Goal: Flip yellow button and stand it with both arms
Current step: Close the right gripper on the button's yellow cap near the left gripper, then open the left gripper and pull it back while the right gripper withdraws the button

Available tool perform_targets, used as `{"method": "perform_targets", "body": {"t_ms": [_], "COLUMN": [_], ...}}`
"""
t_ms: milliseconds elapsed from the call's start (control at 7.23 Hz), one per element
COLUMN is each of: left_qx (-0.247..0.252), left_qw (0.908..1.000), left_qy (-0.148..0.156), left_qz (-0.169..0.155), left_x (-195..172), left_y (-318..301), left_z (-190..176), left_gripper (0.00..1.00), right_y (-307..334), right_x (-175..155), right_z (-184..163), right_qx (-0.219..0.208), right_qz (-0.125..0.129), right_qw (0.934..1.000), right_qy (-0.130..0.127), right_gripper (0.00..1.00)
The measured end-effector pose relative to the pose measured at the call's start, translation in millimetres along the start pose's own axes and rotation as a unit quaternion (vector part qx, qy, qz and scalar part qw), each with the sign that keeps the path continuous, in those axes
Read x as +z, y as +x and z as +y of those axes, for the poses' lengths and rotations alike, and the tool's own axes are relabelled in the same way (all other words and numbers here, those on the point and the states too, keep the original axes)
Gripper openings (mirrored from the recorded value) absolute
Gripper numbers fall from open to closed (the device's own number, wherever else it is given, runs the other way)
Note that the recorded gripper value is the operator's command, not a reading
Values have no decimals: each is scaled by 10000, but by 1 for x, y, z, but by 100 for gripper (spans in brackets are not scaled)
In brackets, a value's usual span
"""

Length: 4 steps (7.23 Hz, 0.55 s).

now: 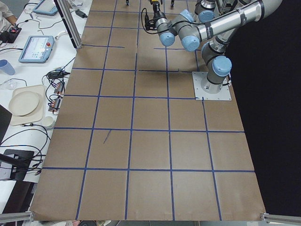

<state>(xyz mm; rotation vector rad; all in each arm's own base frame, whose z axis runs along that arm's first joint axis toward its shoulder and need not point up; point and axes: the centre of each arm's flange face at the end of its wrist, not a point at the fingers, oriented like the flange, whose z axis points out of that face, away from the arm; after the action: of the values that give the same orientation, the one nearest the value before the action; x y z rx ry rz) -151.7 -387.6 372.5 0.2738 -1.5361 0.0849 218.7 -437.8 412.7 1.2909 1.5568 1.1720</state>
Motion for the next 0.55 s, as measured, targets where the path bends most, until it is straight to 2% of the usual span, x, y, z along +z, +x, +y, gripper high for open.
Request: {"method": "perform_targets", "body": {"t_ms": [138,553], "left_qx": [-29,-441], "left_qw": [10000,9990], "left_qy": [-6,-2], "left_qz": [-9,-3], "left_x": [0,0], "left_y": [0,1], "left_z": [0,-1], "left_gripper": [99,100], "right_y": [-1,-2], "right_x": [-1,-3], "right_z": [0,1], "right_qx": [-8,-9], "right_qz": [-13,-36], "right_qw": [10000,10000], "right_qy": [-2,-6], "right_gripper": [3,1]}}
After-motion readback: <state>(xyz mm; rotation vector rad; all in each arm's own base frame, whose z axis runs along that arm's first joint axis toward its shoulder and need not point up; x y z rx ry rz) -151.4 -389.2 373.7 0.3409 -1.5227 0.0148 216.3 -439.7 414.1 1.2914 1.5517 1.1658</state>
